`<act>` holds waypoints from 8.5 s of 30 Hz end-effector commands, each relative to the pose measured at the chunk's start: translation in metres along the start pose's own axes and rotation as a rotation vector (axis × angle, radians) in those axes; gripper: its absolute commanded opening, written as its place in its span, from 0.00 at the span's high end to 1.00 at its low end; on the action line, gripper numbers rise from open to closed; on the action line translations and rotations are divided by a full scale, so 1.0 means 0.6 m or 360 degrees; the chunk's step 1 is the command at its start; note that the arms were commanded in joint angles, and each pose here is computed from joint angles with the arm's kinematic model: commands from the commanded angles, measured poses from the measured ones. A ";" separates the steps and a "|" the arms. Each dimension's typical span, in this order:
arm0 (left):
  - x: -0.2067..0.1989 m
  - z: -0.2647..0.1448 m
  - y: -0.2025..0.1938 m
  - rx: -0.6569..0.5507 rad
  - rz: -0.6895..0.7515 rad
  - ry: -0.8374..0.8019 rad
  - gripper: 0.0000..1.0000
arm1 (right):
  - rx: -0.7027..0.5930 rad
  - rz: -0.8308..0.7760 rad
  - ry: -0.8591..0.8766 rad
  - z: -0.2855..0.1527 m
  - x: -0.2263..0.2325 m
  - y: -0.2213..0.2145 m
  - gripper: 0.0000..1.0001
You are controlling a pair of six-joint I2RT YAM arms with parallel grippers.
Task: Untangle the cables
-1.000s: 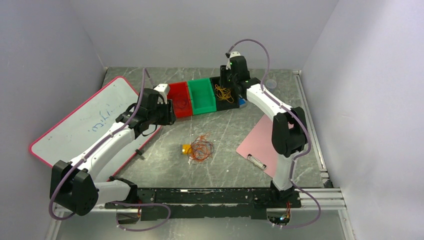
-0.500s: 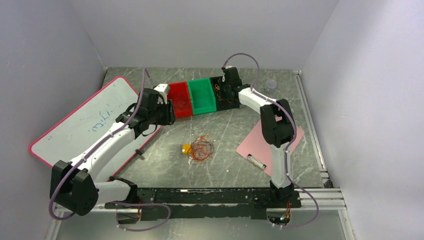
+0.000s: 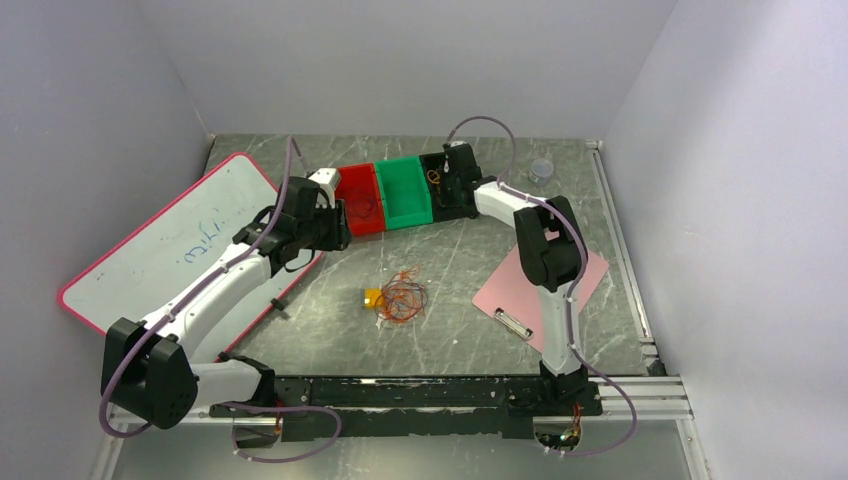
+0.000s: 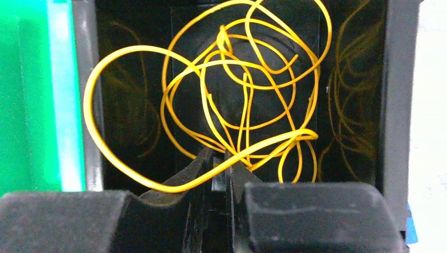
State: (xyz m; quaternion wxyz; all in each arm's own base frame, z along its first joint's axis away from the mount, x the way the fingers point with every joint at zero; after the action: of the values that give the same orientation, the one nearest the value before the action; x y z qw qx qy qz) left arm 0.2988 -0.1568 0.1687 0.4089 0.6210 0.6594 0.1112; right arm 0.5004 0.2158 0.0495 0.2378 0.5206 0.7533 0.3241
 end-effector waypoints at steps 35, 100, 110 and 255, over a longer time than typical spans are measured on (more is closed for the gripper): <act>0.002 -0.001 0.007 -0.0035 0.0003 -0.0013 0.53 | -0.0713 -0.0011 -0.0018 -0.247 -0.019 0.194 0.61; -0.075 -0.040 -0.197 0.0245 -0.0145 -0.0103 0.39 | -0.0054 0.0209 0.0681 -0.421 0.206 -0.241 0.51; -0.069 -0.003 -0.214 0.0243 -0.0096 -0.0073 0.45 | -0.0032 0.0159 0.0655 -0.417 0.205 -0.235 0.51; -0.430 -0.229 0.086 -0.0082 0.0415 -0.0931 0.93 | -0.1440 -0.0621 0.0906 -0.452 0.268 -0.013 0.80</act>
State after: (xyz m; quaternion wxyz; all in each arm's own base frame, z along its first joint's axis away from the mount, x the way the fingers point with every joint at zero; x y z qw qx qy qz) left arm 0.2331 -0.3333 0.3580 0.5463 0.6981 0.4624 0.0179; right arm 0.2447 0.2880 0.2060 0.2726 0.1241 0.6799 0.6694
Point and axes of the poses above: each gripper's point midway between its finger pads, its own z axis out along the fingers, its own x axis along the line the jaws close on, y = z × x, the point moved 2 cm from there along -z, back along the fingers, and after that the axes turned 11 degrees about -z, right-handed, at the moved point
